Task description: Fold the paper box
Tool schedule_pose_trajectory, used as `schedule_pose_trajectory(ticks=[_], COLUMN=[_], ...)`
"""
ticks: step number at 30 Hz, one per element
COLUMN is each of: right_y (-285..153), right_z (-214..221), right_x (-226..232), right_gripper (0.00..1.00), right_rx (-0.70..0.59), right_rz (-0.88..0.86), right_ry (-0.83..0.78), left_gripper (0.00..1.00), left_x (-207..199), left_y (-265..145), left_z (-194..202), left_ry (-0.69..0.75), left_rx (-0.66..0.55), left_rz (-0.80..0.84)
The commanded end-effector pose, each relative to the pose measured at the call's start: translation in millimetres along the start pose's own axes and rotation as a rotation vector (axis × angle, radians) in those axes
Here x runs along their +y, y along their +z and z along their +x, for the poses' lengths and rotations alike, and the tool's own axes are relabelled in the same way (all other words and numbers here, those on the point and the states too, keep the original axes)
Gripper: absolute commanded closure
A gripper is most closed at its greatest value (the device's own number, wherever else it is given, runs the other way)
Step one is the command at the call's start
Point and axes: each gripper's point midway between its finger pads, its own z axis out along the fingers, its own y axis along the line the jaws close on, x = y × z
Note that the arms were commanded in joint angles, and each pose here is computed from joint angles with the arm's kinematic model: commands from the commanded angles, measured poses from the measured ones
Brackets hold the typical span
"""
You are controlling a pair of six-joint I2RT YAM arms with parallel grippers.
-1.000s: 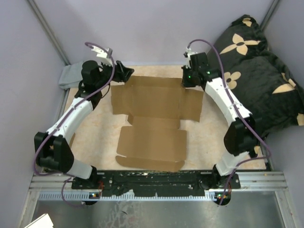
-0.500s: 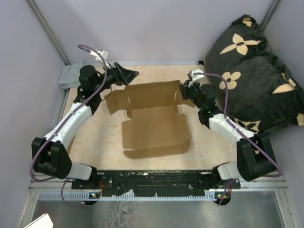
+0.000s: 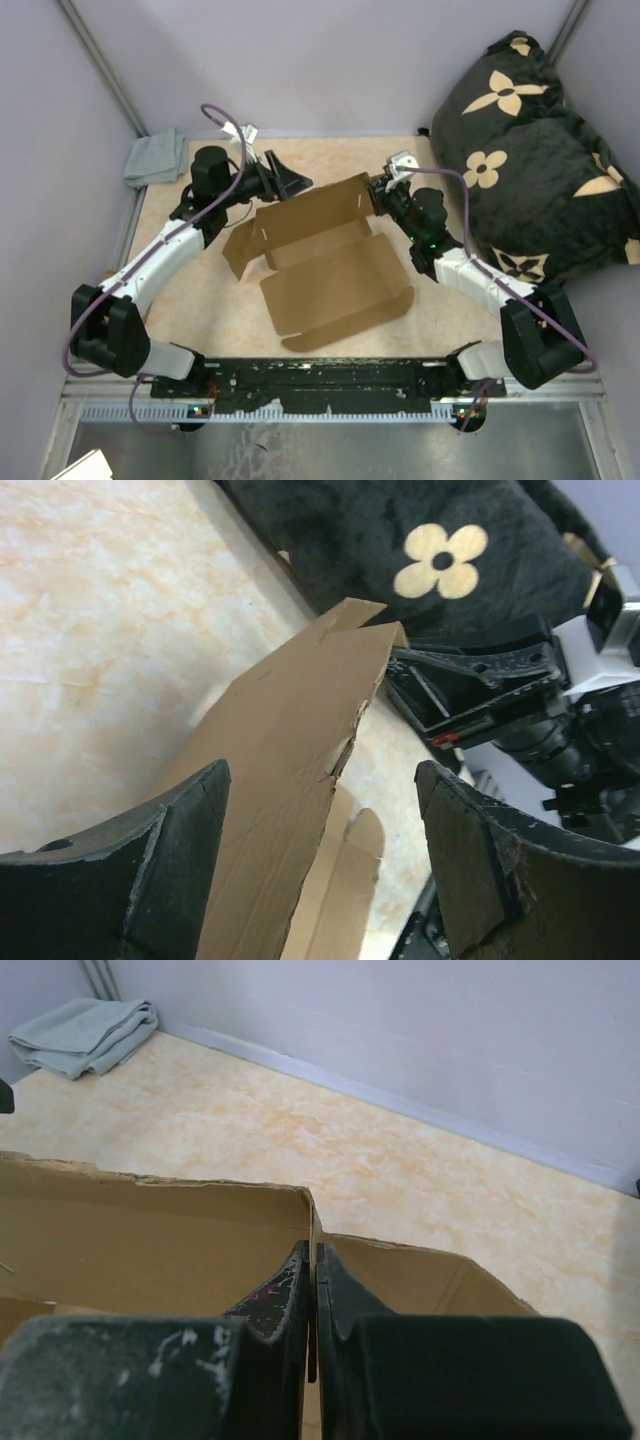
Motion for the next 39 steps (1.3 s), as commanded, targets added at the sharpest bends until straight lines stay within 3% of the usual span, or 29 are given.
schedule_pose_trajectory(ticks=[1,5,16,23,30,39], right_y=[-2.9,-3.8,-12.0,-16.9,-12.5,-2.3], right_z=[-35.2,-27.5,-12.3,-4.2,-9.3,-26.2], right_x=[-1.1,1.6,6.3,7.0,5.5,-0.5], right_gripper=[0.95,0.91,0.86,0.92,0.73,0.66], right_rx=[-0.063,-0.024,0.03,0.049,0.141,0.229], right_rz=[0.014,0.0,-0.018,-0.02,-0.009,0.005], right_ry=[-0.015,-0.004,0.019,0.018,0.037,-0.005], left_gripper=[0.2,0.2,0.23,0.27,0.28,0.31], left_x=[8.9,27.6,50.8,48.0,44.4,45.0], left_y=[1.0,4.1,14.1,16.7,13.0,9.5], left_z=[6.4,12.3,27.8,26.2,33.8,43.8], left_ry=[0.155,0.278,0.267,0.284,0.325,0.365], left_rx=[0.071,0.108,0.129,0.122,0.147,0.175], left_rz=[-0.088,-0.2,-0.249,-0.234,-0.222,-0.236])
